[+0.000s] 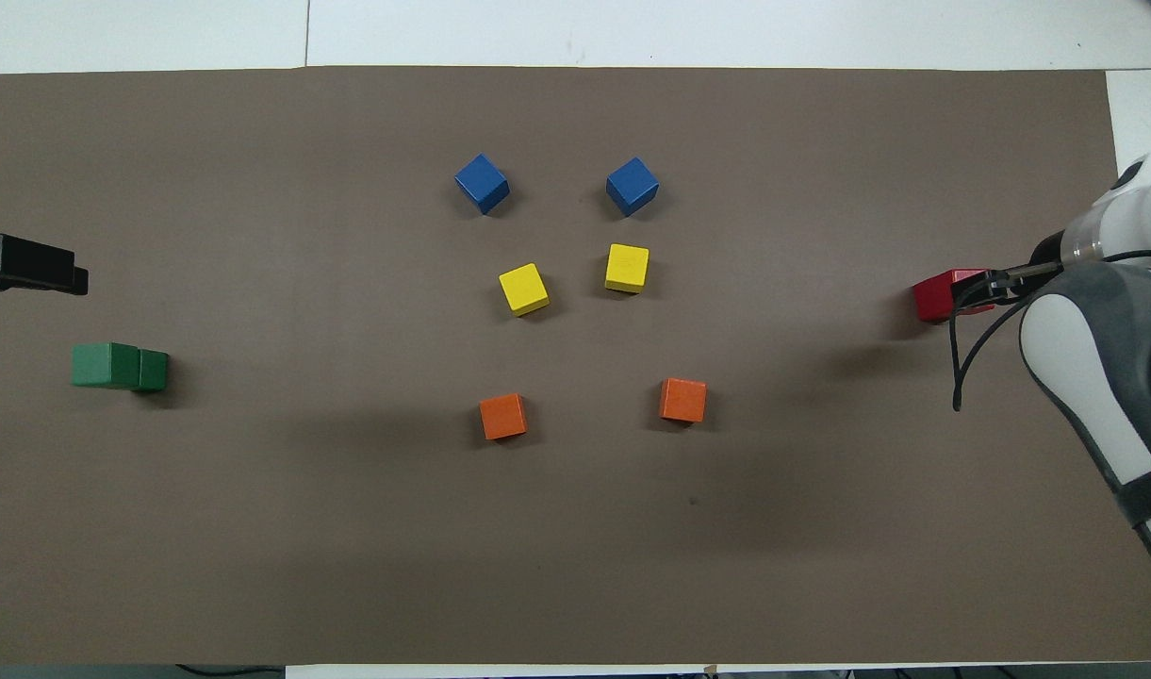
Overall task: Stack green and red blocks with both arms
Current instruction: 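Open the right gripper and withdraw it from the red blocks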
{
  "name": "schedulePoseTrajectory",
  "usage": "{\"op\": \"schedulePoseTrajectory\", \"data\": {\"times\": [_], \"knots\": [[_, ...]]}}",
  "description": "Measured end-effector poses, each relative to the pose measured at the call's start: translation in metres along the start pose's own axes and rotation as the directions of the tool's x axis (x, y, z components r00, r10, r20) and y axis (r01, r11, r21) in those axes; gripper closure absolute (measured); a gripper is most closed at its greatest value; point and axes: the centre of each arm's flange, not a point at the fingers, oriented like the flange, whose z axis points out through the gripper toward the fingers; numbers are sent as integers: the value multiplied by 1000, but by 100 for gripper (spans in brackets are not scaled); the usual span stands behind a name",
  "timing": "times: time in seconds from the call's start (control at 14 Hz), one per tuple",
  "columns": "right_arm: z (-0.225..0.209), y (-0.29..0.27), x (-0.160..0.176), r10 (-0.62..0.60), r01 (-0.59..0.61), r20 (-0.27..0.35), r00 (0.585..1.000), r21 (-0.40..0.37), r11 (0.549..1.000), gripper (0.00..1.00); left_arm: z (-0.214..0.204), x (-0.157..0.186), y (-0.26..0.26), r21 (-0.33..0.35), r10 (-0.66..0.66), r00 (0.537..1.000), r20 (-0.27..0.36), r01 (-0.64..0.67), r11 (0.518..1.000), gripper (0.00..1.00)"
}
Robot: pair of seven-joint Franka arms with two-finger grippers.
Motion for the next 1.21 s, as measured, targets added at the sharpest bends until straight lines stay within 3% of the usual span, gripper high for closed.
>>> {"op": "schedulePoseTrajectory", "data": {"times": [0.57,1.21], "knots": [[-103,-41,-52,-42,42,12,999,4,999,0,0,0,-3,0,-5,1000,-1,5,1000,0],[-118,-48,-54,-32,32,22,999,20,999,1,-1,0,-3,0,-5,1000,-1,5,1000,0]]}}
